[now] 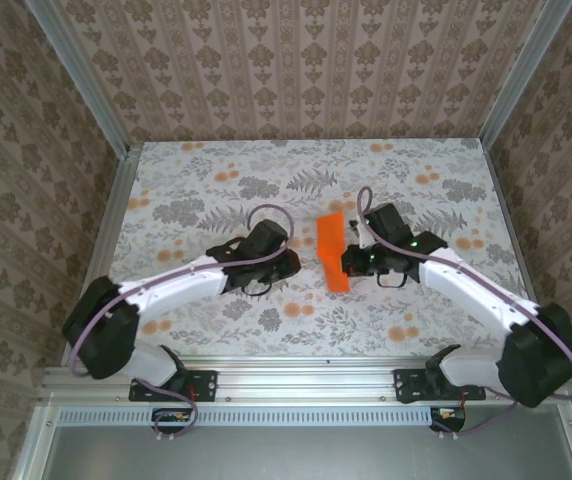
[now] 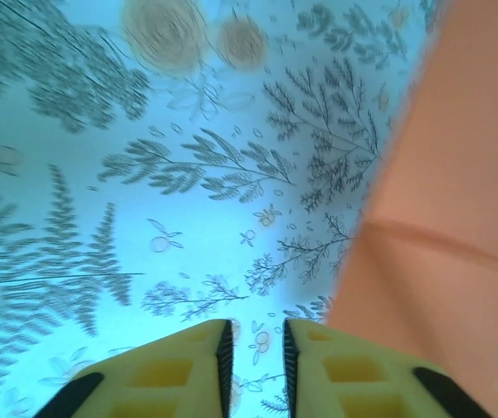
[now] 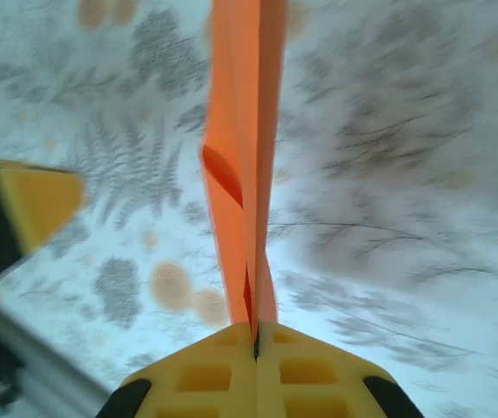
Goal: Fold a paper plane with a square sheet of paper (pick it up from the middle)
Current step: Turn over the paper at the center of the table.
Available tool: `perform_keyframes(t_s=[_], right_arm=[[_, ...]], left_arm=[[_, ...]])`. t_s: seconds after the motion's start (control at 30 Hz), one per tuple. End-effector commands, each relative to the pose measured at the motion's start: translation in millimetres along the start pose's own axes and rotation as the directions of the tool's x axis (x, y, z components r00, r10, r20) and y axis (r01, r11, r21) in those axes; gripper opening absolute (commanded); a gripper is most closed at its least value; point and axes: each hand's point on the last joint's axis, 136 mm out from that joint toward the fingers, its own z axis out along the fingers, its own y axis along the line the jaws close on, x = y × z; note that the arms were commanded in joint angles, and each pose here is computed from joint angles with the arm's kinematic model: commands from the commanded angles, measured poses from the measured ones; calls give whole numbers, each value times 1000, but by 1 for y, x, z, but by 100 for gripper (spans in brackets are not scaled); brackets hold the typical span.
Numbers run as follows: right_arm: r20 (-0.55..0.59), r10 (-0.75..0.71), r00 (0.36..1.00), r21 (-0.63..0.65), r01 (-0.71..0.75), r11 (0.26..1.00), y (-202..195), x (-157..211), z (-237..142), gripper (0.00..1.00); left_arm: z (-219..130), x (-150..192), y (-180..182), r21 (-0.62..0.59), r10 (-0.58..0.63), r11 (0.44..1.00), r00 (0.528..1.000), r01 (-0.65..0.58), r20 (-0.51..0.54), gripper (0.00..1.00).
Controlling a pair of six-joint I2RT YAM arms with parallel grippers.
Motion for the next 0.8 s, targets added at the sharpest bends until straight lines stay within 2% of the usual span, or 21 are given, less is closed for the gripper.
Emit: perform_keyframes(t_s=[0.0, 0.07, 0.13, 0.27, 0.33, 0.53, 0.6, 0.67, 0.77], right_arm=[[-64, -146, 987, 504, 158, 849, -73, 6, -64, 4], [-85, -193, 978, 622, 203, 756, -85, -4, -85, 4], [-134, -214, 968, 672, 248, 698, -88, -8, -86, 4], [-282, -268, 921, 699, 389, 600, -74, -6, -56, 6], [-319, -265, 910, 705, 415, 575, -65, -3, -36, 8], [-416, -242, 877, 605, 465, 647, -24, 27, 38, 11], [-433, -239, 869, 537, 462, 706, -2, 38, 59, 14], [-430, -243, 870, 441, 437, 784, 25, 47, 75, 25], [-409, -258, 875, 221, 369, 903, 65, 57, 84, 34]], left_arm=[[-25, -6, 53, -182, -28, 982, 995, 46, 96, 31], [-38, -9, 69, -204, -55, 975, 988, 84, 145, 35], [-49, -10, 82, -221, -78, 968, 980, 118, 182, 40], [-63, -10, 95, -228, -87, 964, 973, 136, 212, 43], [-69, -11, 98, -230, -87, 963, 972, 138, 219, 44], [-78, -12, 102, -221, -95, 964, 970, 146, 226, 45], [-79, -12, 101, -210, -96, 967, 971, 143, 217, 46], [-80, -12, 98, -204, -89, 970, 975, 132, 205, 49], [-81, -10, 96, -205, -76, 972, 980, 114, 182, 50]])
